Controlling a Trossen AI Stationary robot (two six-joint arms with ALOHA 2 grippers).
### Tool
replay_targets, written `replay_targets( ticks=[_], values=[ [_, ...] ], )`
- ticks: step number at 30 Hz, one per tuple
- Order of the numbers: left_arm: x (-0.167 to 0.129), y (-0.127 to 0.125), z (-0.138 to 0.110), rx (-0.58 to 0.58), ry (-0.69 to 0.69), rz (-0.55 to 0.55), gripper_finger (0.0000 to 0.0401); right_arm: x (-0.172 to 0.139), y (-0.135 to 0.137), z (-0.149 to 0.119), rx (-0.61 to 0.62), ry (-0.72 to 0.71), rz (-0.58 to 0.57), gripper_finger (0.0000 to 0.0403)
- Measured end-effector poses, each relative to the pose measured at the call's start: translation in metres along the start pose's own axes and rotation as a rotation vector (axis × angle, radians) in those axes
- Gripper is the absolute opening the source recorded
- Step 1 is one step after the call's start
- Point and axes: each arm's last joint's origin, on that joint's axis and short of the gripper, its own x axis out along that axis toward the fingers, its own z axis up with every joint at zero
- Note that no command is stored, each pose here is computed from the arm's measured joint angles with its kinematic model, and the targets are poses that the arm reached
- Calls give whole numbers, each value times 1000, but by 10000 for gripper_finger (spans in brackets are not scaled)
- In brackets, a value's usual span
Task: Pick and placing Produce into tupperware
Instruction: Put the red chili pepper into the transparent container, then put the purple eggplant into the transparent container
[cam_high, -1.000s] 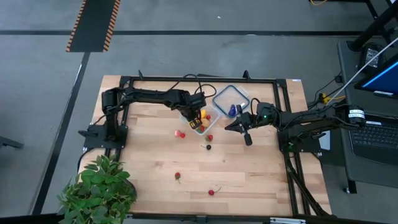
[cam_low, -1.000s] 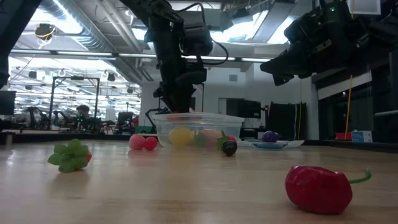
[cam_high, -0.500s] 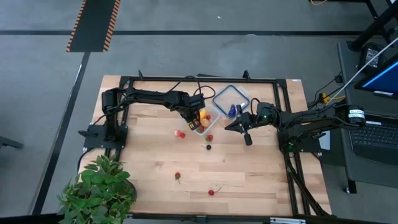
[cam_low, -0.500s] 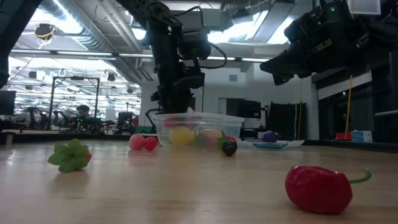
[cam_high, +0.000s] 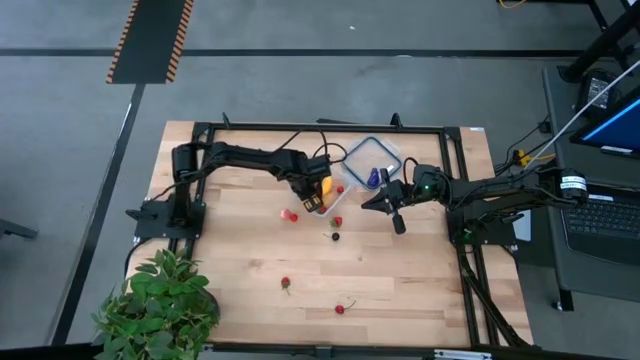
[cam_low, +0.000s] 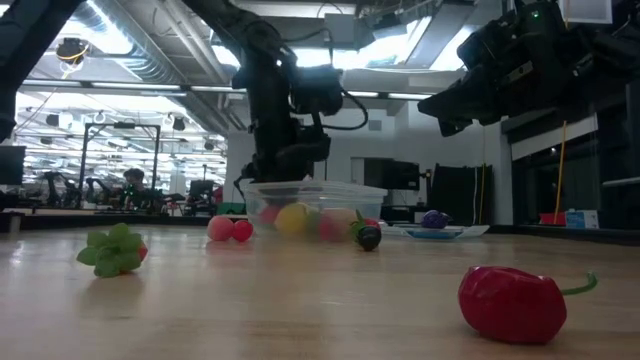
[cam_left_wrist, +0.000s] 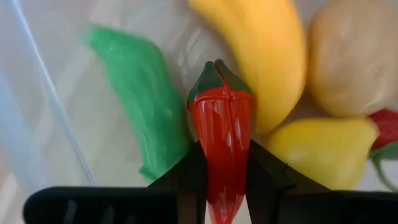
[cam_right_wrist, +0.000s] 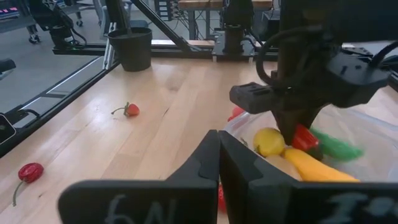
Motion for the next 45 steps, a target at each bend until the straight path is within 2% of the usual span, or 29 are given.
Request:
replay_targets(
  ticks=[8, 16, 20, 25, 38, 45],
  values=[
    [-1, 2, 1, 5, 3, -22, 72, 0, 0, 0, 1, 2, 0, 5],
    [-1, 2, 1, 19, 0, -24, 161, 0, 0, -1, 2, 5, 1, 5],
    [-3, 3, 1, 18, 0, -23, 180, 0, 0, -1, 2, 5, 1, 5],
    [-9, 5, 1, 20, -7, -24, 184, 0, 0, -1, 2, 5, 1, 5],
    [-69, 9, 1, 18, -157, -49, 177, 0, 0, -1, 4, 12, 1, 5],
    [-110, 1, -11, 121, -287, 100, 178, 0, 0, -1, 1, 14, 1, 5]
  ],
)
